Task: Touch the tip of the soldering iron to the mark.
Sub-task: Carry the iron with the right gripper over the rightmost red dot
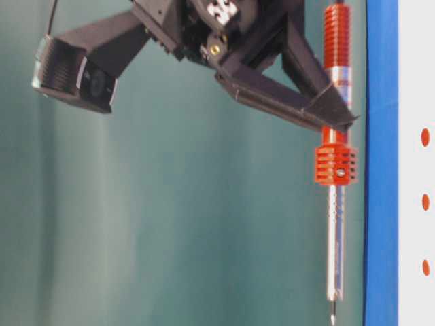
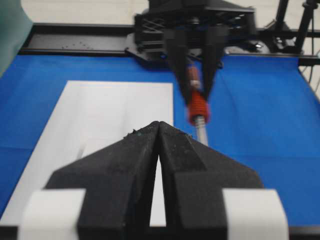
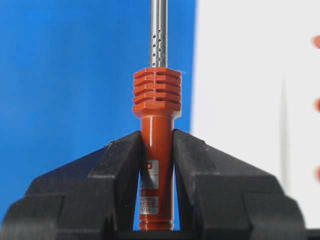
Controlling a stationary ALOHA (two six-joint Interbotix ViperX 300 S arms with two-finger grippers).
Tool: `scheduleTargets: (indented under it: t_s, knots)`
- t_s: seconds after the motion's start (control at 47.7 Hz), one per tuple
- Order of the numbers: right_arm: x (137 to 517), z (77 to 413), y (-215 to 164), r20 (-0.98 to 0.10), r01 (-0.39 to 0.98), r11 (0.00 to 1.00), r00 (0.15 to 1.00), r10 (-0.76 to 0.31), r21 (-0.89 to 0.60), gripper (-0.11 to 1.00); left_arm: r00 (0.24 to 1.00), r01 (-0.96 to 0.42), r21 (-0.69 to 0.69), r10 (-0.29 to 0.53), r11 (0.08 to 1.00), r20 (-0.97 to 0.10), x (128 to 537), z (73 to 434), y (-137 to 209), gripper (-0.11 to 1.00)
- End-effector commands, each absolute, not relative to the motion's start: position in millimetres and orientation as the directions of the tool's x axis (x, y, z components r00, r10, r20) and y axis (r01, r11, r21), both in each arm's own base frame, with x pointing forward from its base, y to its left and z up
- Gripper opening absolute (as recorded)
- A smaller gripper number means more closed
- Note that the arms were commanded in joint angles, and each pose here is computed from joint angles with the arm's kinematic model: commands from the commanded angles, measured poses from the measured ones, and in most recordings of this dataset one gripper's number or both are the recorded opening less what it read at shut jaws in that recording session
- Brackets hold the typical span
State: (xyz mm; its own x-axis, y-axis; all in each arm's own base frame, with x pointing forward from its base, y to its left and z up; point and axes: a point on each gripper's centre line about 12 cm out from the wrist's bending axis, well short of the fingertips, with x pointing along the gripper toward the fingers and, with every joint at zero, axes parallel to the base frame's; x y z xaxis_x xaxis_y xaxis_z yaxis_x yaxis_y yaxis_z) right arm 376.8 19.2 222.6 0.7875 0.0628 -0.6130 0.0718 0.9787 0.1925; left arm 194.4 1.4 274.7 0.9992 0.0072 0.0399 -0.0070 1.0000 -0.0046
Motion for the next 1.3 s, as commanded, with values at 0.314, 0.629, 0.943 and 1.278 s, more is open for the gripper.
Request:
scheduleTargets:
  t_s: [0.314, 0.629, 0.943, 1.278]
  knots:
    - [378, 250, -54, -0.608, 0.151, 0.989, 0.785, -0.121, -0.002, 0.06, 0.999, -0.01, -0.006, 0.01, 1.0, 0.052, 197, 279, 2, 0.0]
    - [375, 251, -75, -0.634, 0.186, 0.981, 0.753, -0.175, -0.05, 0.06, 0.999, -0.009, -0.006, 0.01, 1.0, 0.051, 197, 278, 2, 0.0]
    - [366, 240, -75, -0.731, 0.182, 0.981, 0.661, -0.17, -0.063, 0.06, 0.999, -0.01, -0.008, 0.01, 1.0, 0.051, 197, 278, 2, 0.0]
    - [355, 233, -74, -0.813, 0.185, 0.98, 0.559, -0.162, -0.068, 0.06, 0.999, -0.01, -0.008, 0.01, 1.0, 0.051, 197, 278, 2, 0.0]
